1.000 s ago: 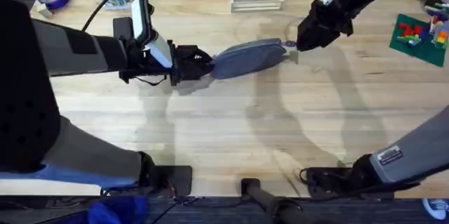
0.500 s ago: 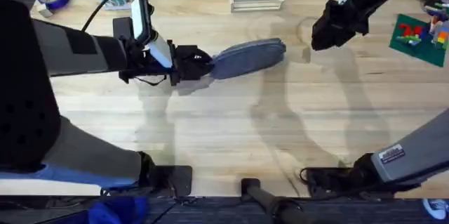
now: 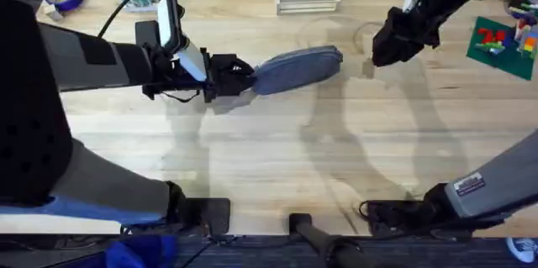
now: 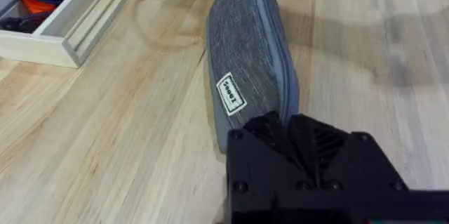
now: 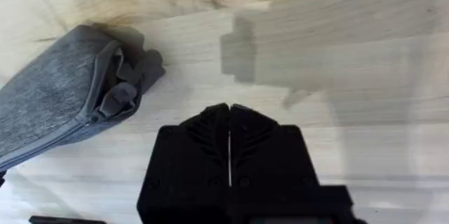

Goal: Unzip the bag, pick up the pens from the table one at a time and place them inside, then zip the bag closed.

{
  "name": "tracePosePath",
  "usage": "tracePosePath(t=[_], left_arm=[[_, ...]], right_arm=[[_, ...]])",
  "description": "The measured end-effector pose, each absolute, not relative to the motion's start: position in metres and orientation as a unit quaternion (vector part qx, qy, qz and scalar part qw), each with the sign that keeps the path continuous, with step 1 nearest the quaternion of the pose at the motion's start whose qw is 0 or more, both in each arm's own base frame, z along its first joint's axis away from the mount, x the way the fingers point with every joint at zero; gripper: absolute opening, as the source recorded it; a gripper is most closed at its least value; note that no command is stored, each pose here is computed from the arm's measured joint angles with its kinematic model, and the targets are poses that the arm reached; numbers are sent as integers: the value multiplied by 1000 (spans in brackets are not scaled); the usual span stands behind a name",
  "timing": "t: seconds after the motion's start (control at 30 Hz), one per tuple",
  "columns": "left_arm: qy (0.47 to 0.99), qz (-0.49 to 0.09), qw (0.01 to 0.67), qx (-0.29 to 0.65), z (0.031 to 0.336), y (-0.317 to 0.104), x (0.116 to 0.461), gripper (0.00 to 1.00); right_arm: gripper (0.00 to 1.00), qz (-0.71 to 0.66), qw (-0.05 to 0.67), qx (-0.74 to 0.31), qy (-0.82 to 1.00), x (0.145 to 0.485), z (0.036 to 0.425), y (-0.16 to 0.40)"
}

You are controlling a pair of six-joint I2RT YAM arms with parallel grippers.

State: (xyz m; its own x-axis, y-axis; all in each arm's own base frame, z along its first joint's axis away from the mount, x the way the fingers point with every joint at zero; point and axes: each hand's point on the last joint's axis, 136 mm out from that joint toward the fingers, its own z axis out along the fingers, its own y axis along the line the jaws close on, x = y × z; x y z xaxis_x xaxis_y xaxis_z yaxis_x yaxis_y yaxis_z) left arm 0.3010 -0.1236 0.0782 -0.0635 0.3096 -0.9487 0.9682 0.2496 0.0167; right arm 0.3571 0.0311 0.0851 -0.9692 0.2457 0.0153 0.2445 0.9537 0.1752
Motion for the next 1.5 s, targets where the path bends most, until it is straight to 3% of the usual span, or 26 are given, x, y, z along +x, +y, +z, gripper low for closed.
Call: tracePosePath(t=[0.07,0.1,0.27,0.3,0.33,0.43,0.47,0.57,0.67,0.7,1.17,1.5], left_arm=[[638,-353,467,501,78,-124,301,41],[638,-353,467,501,78,-124,301,41],[638,-353,467,501,78,-124,301,41],[638,-353,467,501,78,-124,301,41],[638,-353,467,501,78,-124,301,41],[638,-353,467,501,78,-124,301,53],[638,-353,466,501,78,-124,301,101],[645,-352,459,499,75,-123,300,403],[650,-348,455,499,73,-122,300,894],[652,-348,454,498,73,-122,300,960],[650,-339,459,502,73,-121,304,995],[733,-386,419,373,81,-98,322,995]], right_arm=[[41,88,3,124,988,357,85,31],[130,88,3,125,988,357,85,31],[848,88,2,123,989,357,85,31],[955,88,2,121,989,357,85,31],[984,88,2,121,989,356,85,31],[996,88,2,121,989,356,85,31],[996,88,2,121,989,356,85,31],[996,88,2,121,989,356,85,31],[997,88,2,121,989,356,85,31],[996,88,2,121,989,356,85,31],[996,87,7,121,989,358,85,30],[996,40,36,116,992,370,84,14]])
